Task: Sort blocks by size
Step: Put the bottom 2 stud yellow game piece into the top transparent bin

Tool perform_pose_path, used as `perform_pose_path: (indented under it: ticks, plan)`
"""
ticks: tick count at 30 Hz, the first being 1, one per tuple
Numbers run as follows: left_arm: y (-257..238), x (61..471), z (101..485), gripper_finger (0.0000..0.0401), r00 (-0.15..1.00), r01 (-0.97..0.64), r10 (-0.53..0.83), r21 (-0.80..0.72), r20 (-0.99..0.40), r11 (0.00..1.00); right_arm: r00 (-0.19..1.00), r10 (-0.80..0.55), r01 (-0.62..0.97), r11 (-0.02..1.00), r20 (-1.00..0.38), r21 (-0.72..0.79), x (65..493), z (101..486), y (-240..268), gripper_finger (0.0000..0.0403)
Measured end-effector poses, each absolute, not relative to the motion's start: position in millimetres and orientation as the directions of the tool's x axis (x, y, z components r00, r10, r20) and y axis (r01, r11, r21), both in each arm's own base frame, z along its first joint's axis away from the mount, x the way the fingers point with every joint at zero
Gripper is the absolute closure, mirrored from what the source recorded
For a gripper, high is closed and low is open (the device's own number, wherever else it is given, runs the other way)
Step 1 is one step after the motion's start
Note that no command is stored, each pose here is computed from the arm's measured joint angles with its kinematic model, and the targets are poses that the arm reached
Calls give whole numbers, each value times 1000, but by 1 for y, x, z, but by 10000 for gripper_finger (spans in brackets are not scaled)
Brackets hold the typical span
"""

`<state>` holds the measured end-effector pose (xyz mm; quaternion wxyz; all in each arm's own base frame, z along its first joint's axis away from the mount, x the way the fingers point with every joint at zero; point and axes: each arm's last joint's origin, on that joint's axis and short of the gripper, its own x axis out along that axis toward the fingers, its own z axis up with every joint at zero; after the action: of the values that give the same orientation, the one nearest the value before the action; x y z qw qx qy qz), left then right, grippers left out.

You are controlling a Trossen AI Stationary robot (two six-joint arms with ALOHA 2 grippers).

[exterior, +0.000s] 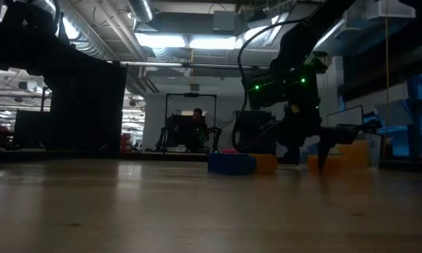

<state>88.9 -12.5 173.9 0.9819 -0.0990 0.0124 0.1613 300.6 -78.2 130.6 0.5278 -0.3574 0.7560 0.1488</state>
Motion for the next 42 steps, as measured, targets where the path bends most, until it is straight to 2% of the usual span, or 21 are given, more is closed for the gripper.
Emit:
perform_pose_path:
  ticks: [7,17,26,29,33,42]
  plan:
    - [-13,89,174,294,948,-319,314,-191,-56,928,-209,-387,-613,767,-898,-188,297,131,-89,217]
    - [-13,89,174,294,948,-319,314,-191,-56,928,-207,-394,-613,766,-896,-195,297,131,-89,299]
    - [-13,89,174,294,948,-319,314,-191,-56,928,-207,-396,-613,766,-895,-197,297,131,-89,344]
    - [-13,89,174,294,948,-319,314,-190,-56,928,-205,-396,-568,793,-895,-221,298,131,-89,345]
    - [-13,89,174,294,948,-319,314,-190,-56,928,-195,-398,-423,859,-896,-290,299,132,-89,332]
    - [-13,89,174,294,948,-319,314,-191,-56,928,-158,-394,-138,917,-905,-375,312,148,-92,240]
